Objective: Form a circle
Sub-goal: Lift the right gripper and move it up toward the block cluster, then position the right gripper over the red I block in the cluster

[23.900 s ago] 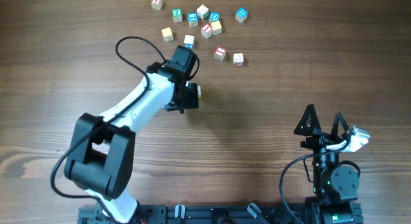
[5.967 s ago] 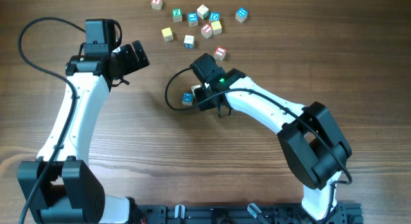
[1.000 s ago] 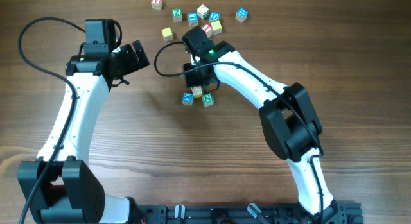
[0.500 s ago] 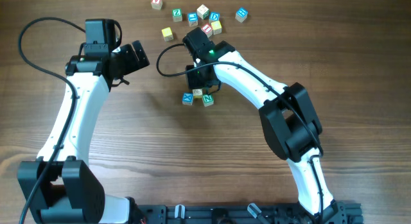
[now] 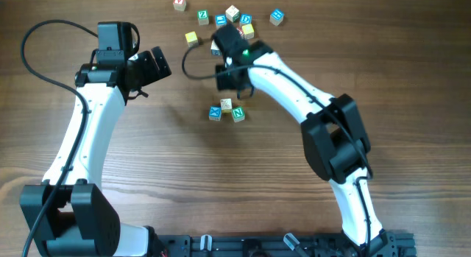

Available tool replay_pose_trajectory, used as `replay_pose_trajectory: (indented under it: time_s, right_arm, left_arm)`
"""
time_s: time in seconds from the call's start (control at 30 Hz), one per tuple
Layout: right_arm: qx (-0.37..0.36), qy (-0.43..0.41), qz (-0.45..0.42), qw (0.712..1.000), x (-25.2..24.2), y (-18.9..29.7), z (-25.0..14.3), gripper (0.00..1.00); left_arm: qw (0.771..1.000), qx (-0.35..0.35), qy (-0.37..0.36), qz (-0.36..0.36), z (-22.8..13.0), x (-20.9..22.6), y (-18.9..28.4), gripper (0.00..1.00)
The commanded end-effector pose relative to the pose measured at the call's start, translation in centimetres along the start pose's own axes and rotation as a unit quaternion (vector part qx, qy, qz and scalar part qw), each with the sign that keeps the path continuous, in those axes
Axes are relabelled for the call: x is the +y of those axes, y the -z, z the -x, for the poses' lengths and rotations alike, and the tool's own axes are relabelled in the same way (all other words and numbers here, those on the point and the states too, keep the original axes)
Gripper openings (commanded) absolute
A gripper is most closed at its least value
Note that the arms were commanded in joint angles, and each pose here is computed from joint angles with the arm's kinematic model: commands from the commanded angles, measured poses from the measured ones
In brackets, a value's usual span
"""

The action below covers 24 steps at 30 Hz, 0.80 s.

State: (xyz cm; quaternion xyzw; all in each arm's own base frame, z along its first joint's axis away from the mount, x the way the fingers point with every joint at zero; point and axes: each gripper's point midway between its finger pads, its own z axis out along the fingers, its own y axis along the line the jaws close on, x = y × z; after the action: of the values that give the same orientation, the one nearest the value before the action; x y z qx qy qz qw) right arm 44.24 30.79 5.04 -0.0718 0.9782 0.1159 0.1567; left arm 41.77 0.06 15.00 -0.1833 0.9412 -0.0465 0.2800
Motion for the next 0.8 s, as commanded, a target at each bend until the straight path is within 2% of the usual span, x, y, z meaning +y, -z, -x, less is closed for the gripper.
replay_pose_trajectory:
  time_s: [0.0,0.03,0.07,0.13,0.17,0.27,0.33,0.47,0.7,0.77]
  right_arm:
    - [-0.09,-0.018,0.008,0.996,-0.9,4.2,6.9,0.24]
    - [-0.104,-0.024,0.002,0.994,-1.7,4.6,7.8,0.28]
    - [-0.11,-0.026,-0.001,0.994,-2.4,4.7,8.3,0.37]
    - [-0.11,-0.029,-0.009,0.993,-4.1,4.3,8.7,0.64]
    - [-0.108,-0.03,-0.013,0.994,-4.9,4.1,8.7,0.67]
    - [-0.092,-0.003,-0.03,0.995,-7.0,2.8,8.2,0.7]
    - [-0.074,-0.023,-0.04,0.996,-8.8,1.2,7.3,0.73]
    - [-0.048,-0.089,-0.048,0.994,-10.0,-2.0,5.8,0.72]
    - [-0.032,-0.099,-0.05,0.993,-9.6,-5.3,4.5,0.71]
    - [-0.039,-0.117,-0.063,0.99,-10.1,-5.3,4.6,0.67]
  left_arm:
    - [1.0,-0.002,0.006,0.005,0.1,0.3,-0.1,1.0]
    - [1.0,-0.002,0.006,0.005,0.1,0.3,-0.1,1.0]
    - [1.0,-0.002,0.006,0.005,0.1,0.3,-0.1,1.0]
    - [1.0,-0.002,0.006,0.005,0.1,0.3,-0.1,1.0]
    - [1.0,-0.002,0.006,0.005,0.1,0.3,-0.1,1.0]
    - [1.0,-0.002,0.006,0.005,0.1,0.3,-0.1,1.0]
    - [1.0,-0.002,0.006,0.005,0.1,0.3,-0.1,1.0]
    - [1.0,-0.002,0.006,0.005,0.1,0.3,-0.1,1.0]
    - [1.0,-0.002,0.006,0.005,0.1,0.3,-0.1,1.0]
    - [1.0,-0.002,0.006,0.005,0.1,0.3,-0.1,1.0]
